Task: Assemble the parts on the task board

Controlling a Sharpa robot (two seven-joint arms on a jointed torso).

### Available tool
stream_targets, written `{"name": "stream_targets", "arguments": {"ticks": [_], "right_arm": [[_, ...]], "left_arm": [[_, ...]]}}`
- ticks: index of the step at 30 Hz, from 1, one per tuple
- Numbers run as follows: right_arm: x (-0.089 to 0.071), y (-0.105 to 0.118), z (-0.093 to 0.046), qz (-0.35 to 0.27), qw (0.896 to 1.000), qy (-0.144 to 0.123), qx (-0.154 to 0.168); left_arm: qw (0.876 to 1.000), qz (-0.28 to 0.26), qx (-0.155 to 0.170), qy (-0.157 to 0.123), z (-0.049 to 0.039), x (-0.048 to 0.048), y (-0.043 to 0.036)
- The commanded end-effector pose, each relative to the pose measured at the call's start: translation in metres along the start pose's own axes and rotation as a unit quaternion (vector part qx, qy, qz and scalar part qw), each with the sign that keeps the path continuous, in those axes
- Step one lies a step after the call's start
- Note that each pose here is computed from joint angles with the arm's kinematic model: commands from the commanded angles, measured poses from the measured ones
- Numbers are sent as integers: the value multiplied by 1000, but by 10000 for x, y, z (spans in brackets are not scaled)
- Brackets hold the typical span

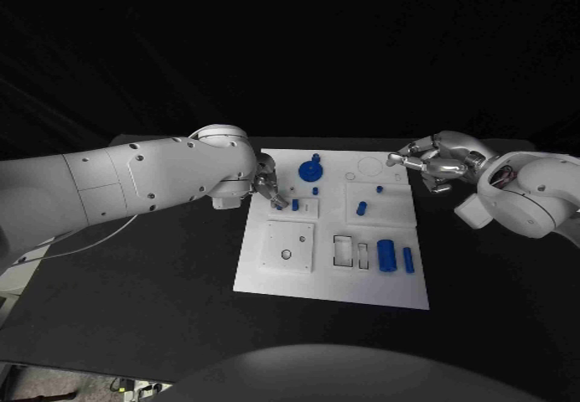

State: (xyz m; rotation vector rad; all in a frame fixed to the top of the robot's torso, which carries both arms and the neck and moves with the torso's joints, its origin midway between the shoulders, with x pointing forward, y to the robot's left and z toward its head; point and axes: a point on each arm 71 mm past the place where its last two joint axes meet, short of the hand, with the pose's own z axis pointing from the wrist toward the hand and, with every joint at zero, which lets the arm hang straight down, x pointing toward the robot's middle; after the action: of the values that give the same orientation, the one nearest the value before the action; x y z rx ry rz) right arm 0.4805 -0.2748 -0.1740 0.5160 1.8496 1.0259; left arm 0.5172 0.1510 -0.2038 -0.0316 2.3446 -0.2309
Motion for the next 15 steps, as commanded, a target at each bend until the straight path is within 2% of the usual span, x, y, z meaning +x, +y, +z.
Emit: {"name": "stream_targets", "arguments": {"ticks": [1,8,15], "right_arm": [[10,7,1,-1,1000,3,-6],[12,6,2,-1,1000,3,-6],[11,3,1,-1,1000,3,-6]], "left_arm": [[1000,6,-3,18,5,36,11],[1000,8,-12,27,13,49,41],[1000,2,-13,21,12,39,74]]}}
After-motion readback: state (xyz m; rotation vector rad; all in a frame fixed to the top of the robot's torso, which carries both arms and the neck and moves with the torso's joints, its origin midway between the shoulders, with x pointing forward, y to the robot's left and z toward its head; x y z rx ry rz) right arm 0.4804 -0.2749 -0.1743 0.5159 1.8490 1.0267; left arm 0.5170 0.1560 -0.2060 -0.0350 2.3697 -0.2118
